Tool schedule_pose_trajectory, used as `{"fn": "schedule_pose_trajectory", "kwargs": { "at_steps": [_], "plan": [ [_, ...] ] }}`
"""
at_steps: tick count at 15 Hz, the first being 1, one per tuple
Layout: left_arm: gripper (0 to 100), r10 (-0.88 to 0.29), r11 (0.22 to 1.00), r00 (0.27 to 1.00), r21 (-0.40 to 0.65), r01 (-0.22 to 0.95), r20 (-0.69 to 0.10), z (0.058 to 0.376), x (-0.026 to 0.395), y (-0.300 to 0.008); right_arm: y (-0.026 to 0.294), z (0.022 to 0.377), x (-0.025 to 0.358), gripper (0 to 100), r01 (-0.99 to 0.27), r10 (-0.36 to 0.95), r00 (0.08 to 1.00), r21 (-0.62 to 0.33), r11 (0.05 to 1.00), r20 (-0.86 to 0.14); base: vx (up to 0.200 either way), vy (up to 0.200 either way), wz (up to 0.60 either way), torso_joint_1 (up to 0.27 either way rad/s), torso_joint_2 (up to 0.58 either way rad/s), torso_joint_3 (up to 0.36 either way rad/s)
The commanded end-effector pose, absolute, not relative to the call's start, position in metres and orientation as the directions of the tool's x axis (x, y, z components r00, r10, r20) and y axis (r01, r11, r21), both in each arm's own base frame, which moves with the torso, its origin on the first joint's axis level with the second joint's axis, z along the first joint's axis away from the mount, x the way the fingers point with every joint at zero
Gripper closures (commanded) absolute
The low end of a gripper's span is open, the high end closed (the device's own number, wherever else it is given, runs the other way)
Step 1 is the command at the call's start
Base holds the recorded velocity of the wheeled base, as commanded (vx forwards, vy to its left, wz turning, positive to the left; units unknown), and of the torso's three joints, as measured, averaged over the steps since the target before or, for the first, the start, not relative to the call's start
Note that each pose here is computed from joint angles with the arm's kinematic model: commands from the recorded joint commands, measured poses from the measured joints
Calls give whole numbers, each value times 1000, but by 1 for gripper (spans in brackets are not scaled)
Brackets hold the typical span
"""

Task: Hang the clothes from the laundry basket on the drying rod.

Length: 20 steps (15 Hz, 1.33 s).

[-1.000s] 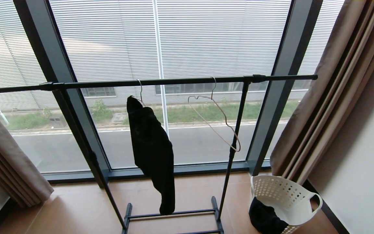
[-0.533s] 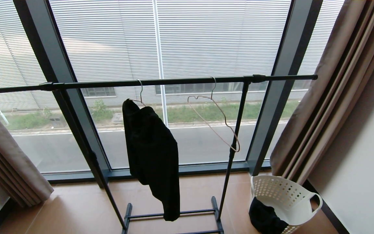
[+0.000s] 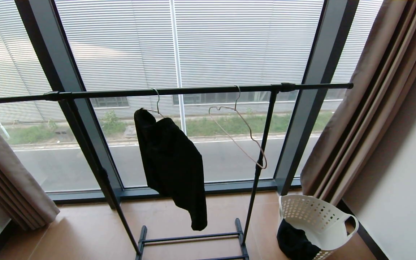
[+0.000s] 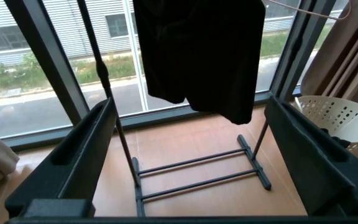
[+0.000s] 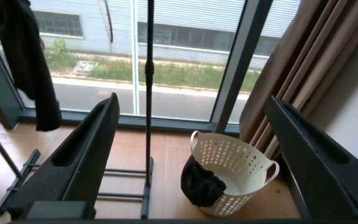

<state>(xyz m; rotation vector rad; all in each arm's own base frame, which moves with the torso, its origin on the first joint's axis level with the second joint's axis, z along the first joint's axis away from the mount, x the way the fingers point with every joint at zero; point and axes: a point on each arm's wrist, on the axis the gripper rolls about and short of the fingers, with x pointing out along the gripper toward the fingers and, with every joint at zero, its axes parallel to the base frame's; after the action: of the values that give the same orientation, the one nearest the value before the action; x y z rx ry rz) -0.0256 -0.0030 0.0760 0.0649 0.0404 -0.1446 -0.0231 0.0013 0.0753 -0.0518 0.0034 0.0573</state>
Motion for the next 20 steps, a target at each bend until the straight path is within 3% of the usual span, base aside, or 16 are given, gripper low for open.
{"fn": "schedule_pose_trajectory", "kwargs": {
  "at_steps": [1,3,12,20],
  "plan": [
    [0,-144,987,989,64,146,-44,76,-26,-3,1,75,-23,0,-58,58,998,-49,997,-6,0,0,0,0,0,0],
    [0,-145,987,988,63,148,-46,76,-26,-3,1,75,-23,0,-54,54,999,-34,998,-3,0,0,0,0,0,0],
    [0,-147,987,988,62,149,-46,76,-26,-3,1,75,-23,0,-52,52,999,-44,998,-5,0,-200,0,5,3,1],
    [0,-148,986,988,66,151,-44,76,-26,-3,1,75,-23,0,-55,55,998,-47,997,-6,0,0,0,-79,183,101]
  ]
}}
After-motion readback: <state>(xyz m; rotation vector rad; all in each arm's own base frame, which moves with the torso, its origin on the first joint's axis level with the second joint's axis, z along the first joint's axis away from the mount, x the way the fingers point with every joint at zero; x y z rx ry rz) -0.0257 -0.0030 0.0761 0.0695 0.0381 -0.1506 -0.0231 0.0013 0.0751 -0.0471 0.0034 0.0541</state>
